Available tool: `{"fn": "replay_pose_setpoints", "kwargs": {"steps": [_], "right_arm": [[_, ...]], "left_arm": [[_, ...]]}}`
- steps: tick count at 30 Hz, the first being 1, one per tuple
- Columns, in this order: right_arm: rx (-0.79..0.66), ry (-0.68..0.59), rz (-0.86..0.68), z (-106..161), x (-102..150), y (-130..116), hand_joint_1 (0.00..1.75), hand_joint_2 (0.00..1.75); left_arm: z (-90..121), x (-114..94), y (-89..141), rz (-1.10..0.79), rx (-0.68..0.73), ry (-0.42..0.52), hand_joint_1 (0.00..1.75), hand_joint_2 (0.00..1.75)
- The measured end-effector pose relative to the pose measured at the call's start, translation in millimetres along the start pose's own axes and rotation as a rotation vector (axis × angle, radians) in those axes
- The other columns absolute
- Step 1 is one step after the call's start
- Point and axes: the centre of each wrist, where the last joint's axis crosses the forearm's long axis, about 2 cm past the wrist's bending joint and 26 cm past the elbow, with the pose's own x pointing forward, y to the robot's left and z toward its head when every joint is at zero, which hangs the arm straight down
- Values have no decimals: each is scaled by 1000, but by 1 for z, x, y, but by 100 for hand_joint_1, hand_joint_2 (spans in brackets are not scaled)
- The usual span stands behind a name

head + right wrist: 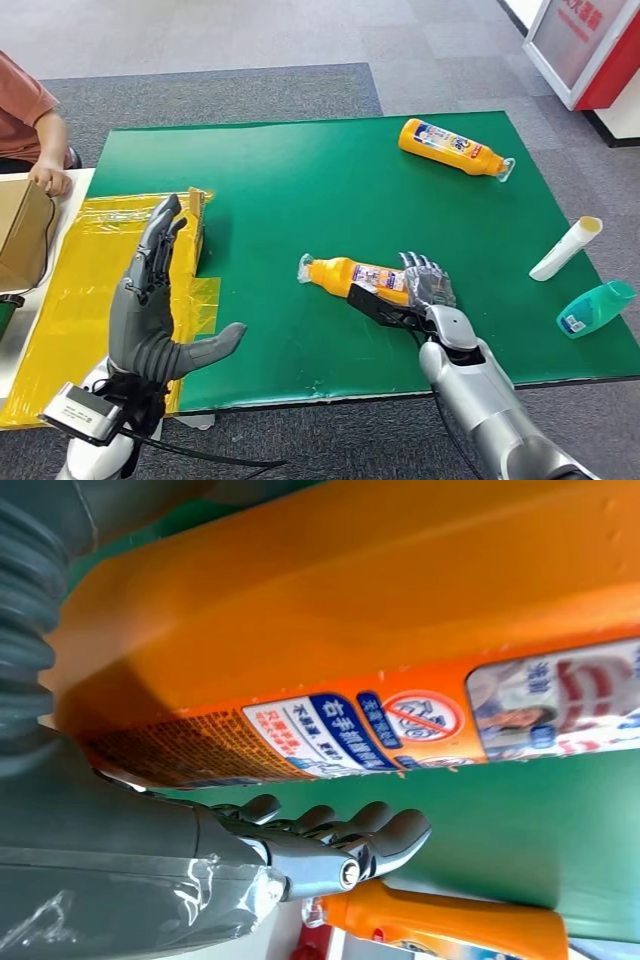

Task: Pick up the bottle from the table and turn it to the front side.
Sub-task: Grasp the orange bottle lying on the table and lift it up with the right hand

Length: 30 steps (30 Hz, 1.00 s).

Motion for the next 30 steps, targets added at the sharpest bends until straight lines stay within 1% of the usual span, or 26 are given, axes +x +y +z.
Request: {"fn": "replay_pose_setpoints", "kwargs": {"steps": [7,8,9,11,12,13,17,22,30], "right_arm": [[-2,47,5,-3,-10,-2,0,175],[-2,52,4,-3,-11,-2,10,175],[-3,57,2,-3,-12,-2,50,175],[-1,66,-1,-3,-14,-1,137,175],[1,71,-1,-2,-15,-1,171,175],[3,76,-2,-2,-17,0,175,175],[4,67,-9,-2,-22,-1,175,175],[-11,43,-17,-1,-26,-1,175,175],[-44,16,-36,6,-26,2,175,175]], "left_arm": [[-2,1,1,8,2,1,0,175],[-3,1,1,8,4,1,0,175],[-3,1,2,5,8,0,0,175],[-5,2,3,-1,17,-5,0,175],[-5,3,4,-5,21,-9,0,175],[-6,4,5,-8,24,-12,0,175],[-7,5,8,-24,32,-22,0,175],[-1,4,11,-40,39,-25,0,175],[3,4,15,-52,52,-21,0,175]]}}
